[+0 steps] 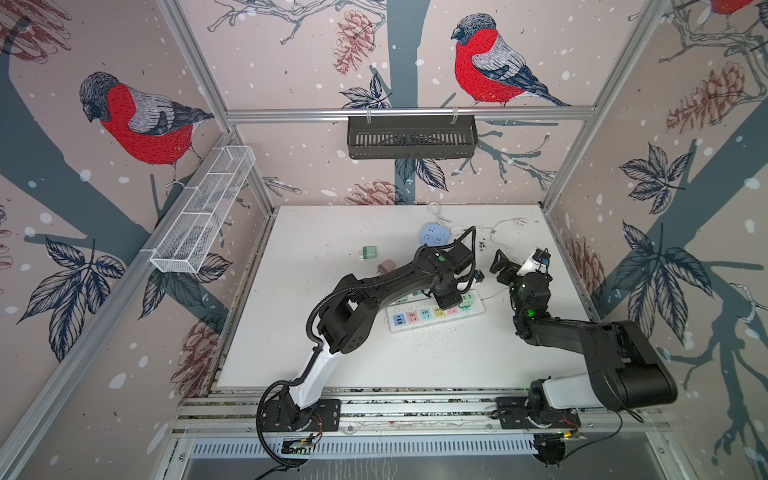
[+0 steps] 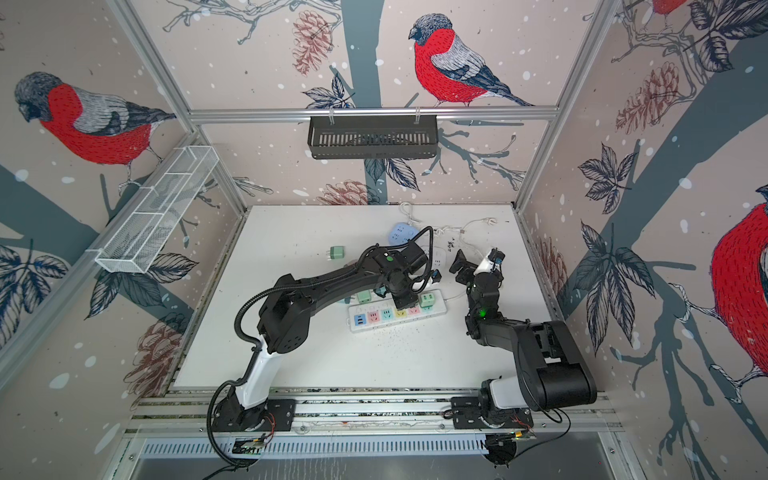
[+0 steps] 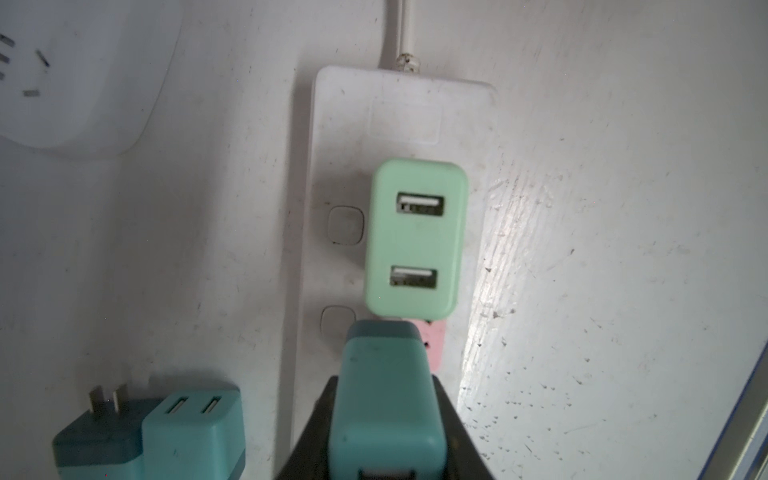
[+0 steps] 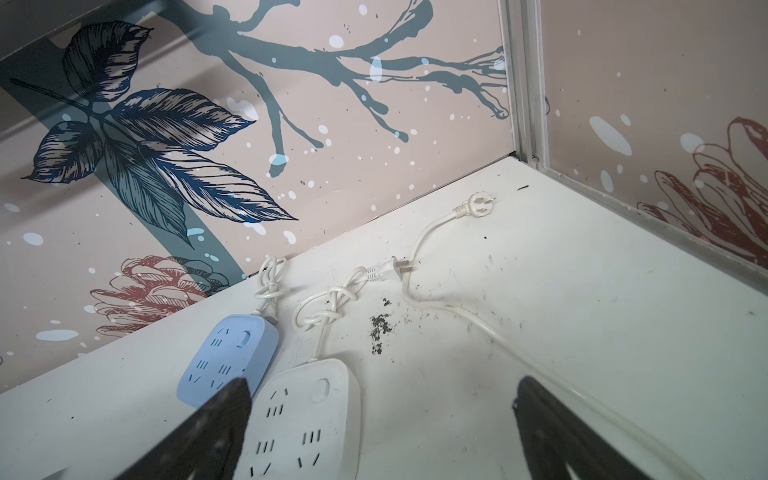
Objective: Insert the plug
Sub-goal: 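Lower and press the teal adapter into the power strip socket with the left gripper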
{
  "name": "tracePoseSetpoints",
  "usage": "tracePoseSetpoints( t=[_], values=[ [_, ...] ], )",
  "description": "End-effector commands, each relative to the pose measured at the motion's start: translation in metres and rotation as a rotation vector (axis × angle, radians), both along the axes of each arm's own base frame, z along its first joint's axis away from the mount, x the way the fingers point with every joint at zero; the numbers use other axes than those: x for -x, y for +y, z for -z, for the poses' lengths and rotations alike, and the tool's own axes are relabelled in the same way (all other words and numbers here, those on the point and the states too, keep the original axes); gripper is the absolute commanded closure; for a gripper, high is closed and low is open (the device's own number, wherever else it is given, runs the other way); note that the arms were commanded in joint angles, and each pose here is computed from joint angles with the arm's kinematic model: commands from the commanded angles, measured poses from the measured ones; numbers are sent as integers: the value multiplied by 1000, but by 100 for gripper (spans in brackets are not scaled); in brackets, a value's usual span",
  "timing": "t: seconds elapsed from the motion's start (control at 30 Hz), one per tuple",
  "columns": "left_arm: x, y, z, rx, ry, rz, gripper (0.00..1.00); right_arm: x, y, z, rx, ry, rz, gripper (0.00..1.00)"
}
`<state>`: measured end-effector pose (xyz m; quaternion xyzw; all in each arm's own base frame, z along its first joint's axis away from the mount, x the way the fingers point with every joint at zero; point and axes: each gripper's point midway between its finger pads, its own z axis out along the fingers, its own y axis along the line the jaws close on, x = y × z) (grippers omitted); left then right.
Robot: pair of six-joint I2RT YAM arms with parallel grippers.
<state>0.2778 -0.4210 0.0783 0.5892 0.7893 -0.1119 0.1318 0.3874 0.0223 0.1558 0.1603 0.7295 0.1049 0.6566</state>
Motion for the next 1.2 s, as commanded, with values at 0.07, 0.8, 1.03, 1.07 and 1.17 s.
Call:
tracePoseSetpoints(
  t=[0.07,0.8,1.03,1.07,1.17],
  values=[
    [3,-1,-1,-1,5,13,100,-1,0,-8,-8,-33,6,1],
    [1,-4,23,-48,32,21,100,-1,0,-9,-6,-34,5,0],
    [-1,-2,44,-81,61,24,100,0,0,-8,-7,-32,5,0],
    [-2,-1,47,-85,67,22,100,0,0,-9,-6,-34,5,0],
    [-2,-3,47,-78,64,30,98,0,0,-8,-5,-33,5,0]
  ],
)
